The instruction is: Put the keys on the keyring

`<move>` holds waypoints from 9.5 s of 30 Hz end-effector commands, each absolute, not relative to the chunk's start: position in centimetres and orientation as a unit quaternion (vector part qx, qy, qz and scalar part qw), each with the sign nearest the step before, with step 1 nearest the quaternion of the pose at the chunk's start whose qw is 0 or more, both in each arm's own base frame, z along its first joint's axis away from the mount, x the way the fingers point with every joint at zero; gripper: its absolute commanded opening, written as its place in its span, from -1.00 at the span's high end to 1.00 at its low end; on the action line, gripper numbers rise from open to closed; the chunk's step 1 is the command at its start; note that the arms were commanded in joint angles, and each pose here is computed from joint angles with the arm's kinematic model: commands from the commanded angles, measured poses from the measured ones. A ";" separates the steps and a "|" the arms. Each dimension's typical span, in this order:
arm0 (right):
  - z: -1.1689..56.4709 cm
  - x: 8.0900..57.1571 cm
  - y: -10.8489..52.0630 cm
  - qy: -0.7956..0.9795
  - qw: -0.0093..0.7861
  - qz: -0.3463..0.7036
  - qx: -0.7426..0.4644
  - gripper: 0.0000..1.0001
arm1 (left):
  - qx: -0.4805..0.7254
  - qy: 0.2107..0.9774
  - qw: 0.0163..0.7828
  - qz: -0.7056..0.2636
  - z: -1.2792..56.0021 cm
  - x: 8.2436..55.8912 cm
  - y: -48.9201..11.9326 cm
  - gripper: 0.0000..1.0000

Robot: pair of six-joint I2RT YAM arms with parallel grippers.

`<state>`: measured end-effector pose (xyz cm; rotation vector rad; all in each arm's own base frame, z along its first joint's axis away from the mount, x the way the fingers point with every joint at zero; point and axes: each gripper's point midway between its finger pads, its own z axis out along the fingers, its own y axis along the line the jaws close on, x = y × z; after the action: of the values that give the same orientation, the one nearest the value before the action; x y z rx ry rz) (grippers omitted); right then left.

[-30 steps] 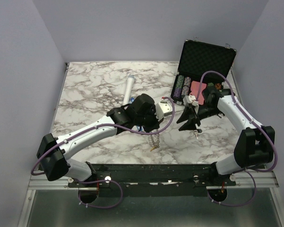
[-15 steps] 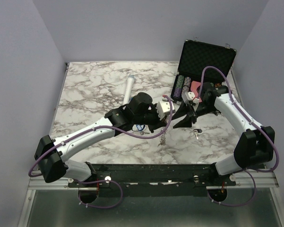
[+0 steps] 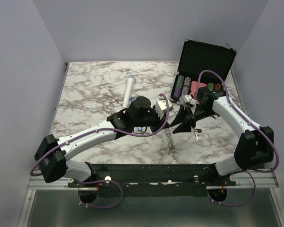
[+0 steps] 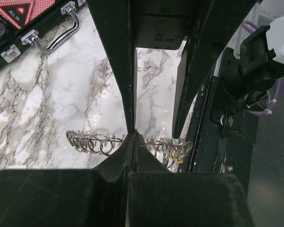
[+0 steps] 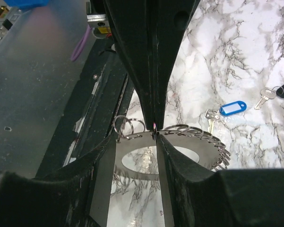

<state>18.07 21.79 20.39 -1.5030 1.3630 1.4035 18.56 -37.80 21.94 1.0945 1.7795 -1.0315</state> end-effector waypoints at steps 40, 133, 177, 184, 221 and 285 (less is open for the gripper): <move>20.9 16.8 23.2 0.517 0.304 0.559 -0.573 0.99 | 0.376 0.659 0.459 -0.462 23.0 18.2 -37.9 1.00; 19.2 16.3 23.1 0.503 0.313 0.555 -0.584 0.99 | 0.402 0.521 0.533 -0.532 20.0 15.5 -37.3 1.00; 21.9 13.1 21.7 0.486 0.342 0.525 -0.609 -0.24 | 0.441 0.371 0.560 -0.596 26.3 6.5 -29.7 1.00; 22.5 12.0 22.6 0.465 0.338 0.551 -0.605 -0.25 | 0.388 0.419 0.554 -0.606 26.2 8.6 -30.8 1.00; 22.1 13.6 22.7 0.519 0.295 0.510 -0.619 -0.16 | 0.554 0.362 0.627 -0.410 24.6 10.0 -32.3 1.00; 20.8 13.2 22.2 0.484 0.309 0.522 -0.630 -0.21 | 0.389 0.453 0.626 -0.502 24.6 11.9 -31.4 1.00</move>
<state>13.43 22.10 20.45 -1.6922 1.2965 1.3542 11.60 -31.64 23.17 0.9640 1.0725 -1.1254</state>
